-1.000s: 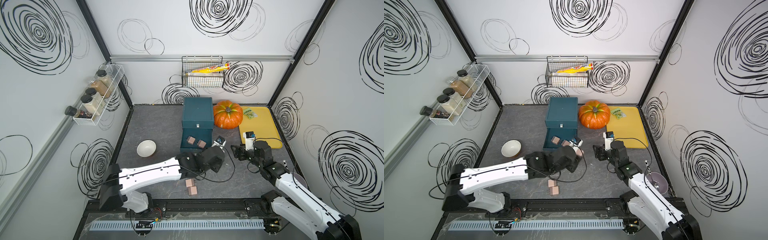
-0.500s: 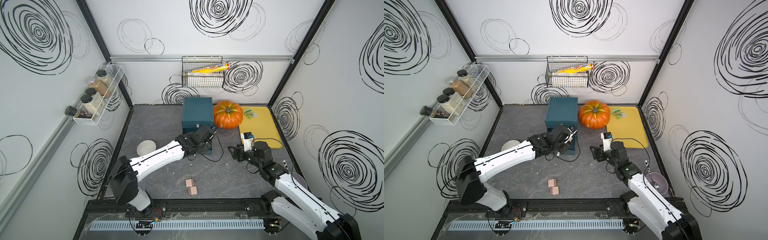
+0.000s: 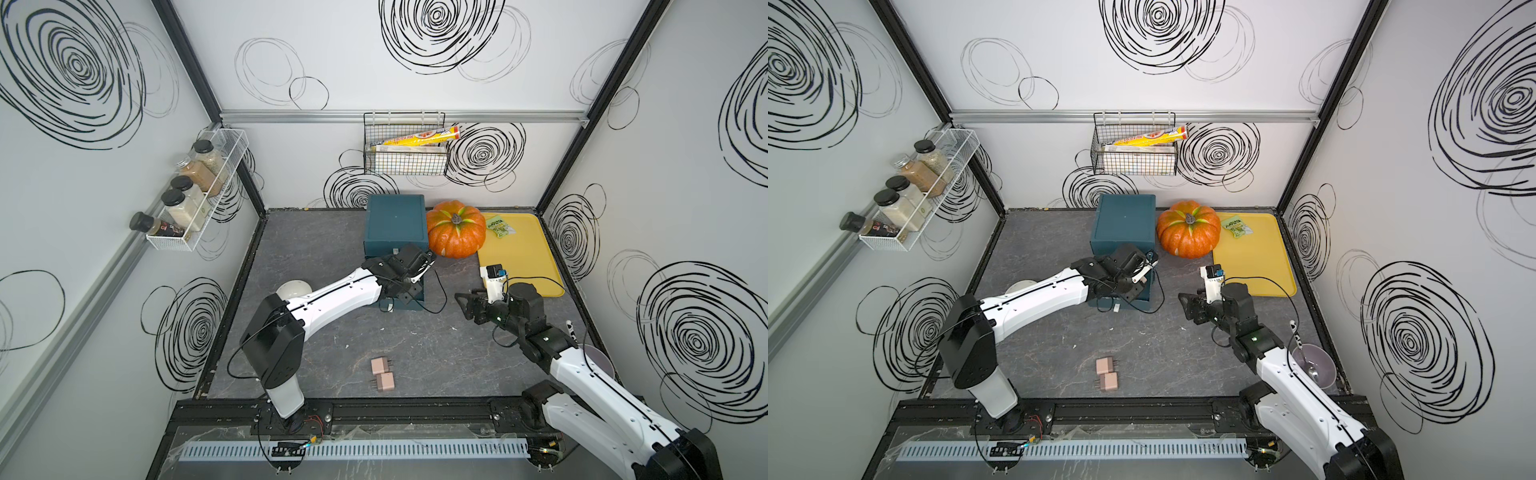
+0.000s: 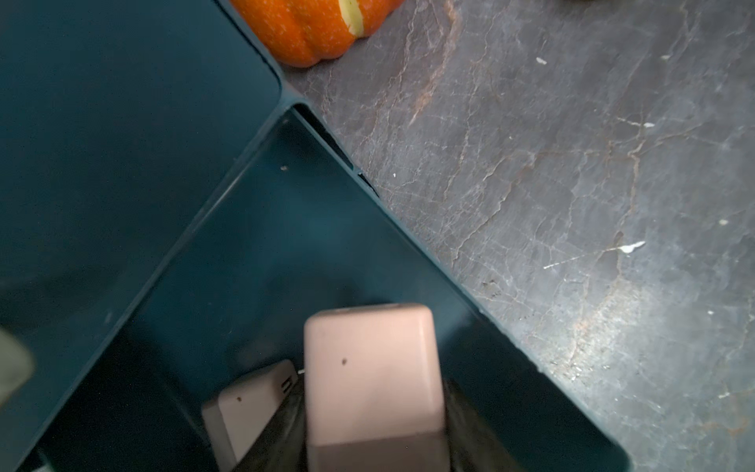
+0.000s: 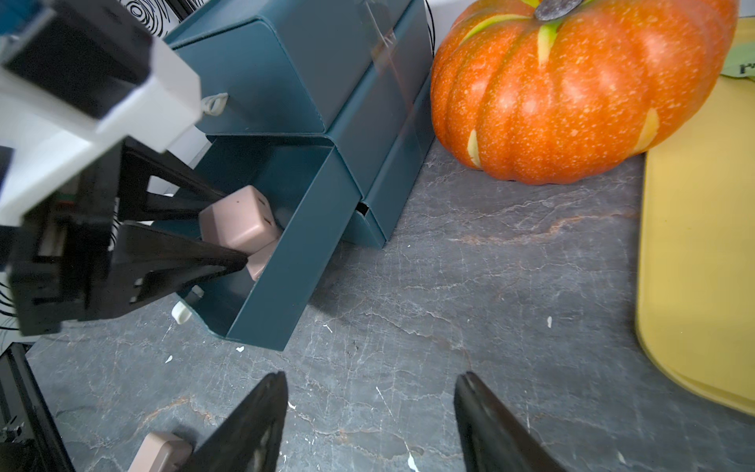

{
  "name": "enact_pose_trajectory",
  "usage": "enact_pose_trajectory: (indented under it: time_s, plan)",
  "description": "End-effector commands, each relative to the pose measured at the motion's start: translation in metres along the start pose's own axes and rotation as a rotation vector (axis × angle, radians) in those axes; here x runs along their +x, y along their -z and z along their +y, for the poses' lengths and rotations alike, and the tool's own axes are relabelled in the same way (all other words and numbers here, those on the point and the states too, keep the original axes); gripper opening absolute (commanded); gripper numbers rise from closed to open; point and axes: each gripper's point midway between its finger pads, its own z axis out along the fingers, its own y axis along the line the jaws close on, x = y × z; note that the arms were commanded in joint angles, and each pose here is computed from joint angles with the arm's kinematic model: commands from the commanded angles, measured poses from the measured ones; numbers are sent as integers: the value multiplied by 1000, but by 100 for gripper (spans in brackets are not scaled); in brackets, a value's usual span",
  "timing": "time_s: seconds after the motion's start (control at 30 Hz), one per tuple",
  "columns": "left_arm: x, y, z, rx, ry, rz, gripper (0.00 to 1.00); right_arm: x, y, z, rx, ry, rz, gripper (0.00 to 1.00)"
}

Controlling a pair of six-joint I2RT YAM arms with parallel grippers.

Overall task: Place the plugs into the drawer by color
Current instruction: Place the plug in the drawer.

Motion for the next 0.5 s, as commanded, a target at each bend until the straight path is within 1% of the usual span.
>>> enact_pose_trajectory:
  time_s: [0.0, 0.07, 0.13, 0.2, 0.23, 0.33, 0.47]
  plan:
    - [-12, -3, 9, 13, 19, -31, 13, -4, 1, 3, -19, 2, -26, 69]
    - [-10, -8, 9, 18, 22, -17, 18, -5, 1, 3, -19, 1, -25, 70]
    - [-9, -14, 12, 1, 25, -5, 19, -4, 0, 3, -21, 1, -20, 69]
    - [-9, -17, 9, 21, 28, -6, 20, -4, 0, 4, -24, 2, -23, 70]
    - [-10, -19, 8, 25, 30, -8, 22, -4, 1, 3, -22, 3, -24, 70]
    - [-11, -20, 9, 20, 46, -10, 33, -5, 1, 3, -17, 4, -27, 70]
    - [-14, -17, 9, 21, 51, -26, 42, -4, 1, 1, -10, 6, -25, 70]
